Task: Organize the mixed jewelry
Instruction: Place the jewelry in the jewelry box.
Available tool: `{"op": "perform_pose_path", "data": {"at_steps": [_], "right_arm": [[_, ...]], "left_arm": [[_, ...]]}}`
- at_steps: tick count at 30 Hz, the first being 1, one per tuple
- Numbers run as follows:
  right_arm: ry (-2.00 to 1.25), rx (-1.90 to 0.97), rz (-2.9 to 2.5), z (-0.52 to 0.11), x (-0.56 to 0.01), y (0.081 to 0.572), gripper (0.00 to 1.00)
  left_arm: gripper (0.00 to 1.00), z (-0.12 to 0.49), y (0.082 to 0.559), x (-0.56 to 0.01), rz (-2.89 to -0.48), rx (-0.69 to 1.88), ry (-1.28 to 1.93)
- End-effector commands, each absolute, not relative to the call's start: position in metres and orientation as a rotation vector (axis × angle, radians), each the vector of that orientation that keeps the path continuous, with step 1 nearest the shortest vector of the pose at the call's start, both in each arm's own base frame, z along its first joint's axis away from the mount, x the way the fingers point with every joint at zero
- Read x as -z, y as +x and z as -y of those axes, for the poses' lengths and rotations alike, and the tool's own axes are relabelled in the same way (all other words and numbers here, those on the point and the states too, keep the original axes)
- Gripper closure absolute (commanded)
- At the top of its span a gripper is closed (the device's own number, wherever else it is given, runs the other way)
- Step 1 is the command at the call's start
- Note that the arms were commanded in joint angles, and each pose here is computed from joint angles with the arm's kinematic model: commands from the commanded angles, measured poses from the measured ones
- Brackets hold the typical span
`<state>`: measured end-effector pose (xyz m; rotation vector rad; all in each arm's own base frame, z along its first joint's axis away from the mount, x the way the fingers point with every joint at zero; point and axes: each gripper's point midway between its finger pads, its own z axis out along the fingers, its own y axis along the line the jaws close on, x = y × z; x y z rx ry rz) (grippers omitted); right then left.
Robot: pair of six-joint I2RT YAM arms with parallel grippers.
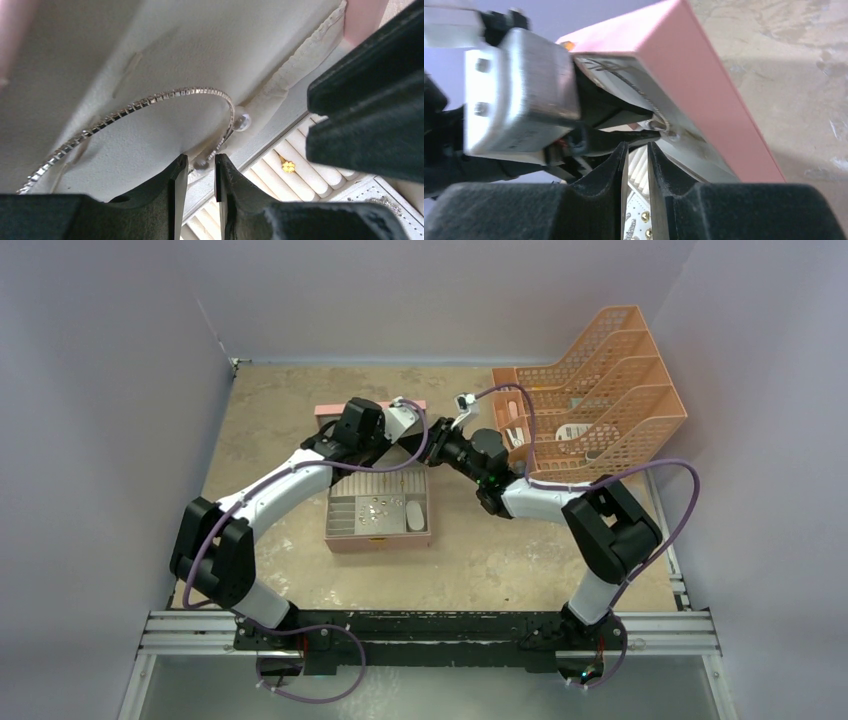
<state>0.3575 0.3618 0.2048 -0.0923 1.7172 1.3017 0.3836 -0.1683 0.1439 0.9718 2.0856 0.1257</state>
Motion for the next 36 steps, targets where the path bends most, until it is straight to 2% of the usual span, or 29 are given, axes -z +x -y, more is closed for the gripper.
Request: {"op": "perform_pose_path", "data": {"at_steps": [1, 6, 13, 17, 24, 31, 36], "right_arm": [[0.023, -1.284, -1.739, -0.353, -0.211, 0.364, 0.77], [0.112, -1.254, -1.853, -0.35, -0.195, 0.366, 0.75], [0.414, -1.165, -2.034, -0.349, -0.172, 0.377, 0.67], [0.441, -1.134, -2.017, -0.361, -0.183, 0.375, 0.64], [0.439, -1.064, -2.0, -0.341, -0.187, 0.365, 0.61], [0.71, -1.032, -2.128, -0.344, -0.157, 0.365, 0.64], [0.682, -0.995, -2.096, -0.349, -0.165, 0.388, 0.67]], "left_arm": [[0.73, 0.171, 0.403, -0.193, -1.985, -0.108, 0.857], [0.71, 0.171, 0.398, -0.196, -1.99, -0.088, 0.84], [0.65, 0.177, 0.395, -0.216, -1.974, -0.021, 0.782], [0.62, 0.177, 0.389, -0.22, -1.971, 0.01, 0.744], [0.6, 0.175, 0.378, -0.219, -1.997, 0.084, 0.613], [0.55, 0.16, 0.366, -0.233, -2.05, 0.109, 0.386], [0.51, 0.154, 0.351, -0.239, -2.102, 0.191, 0.291]]}}
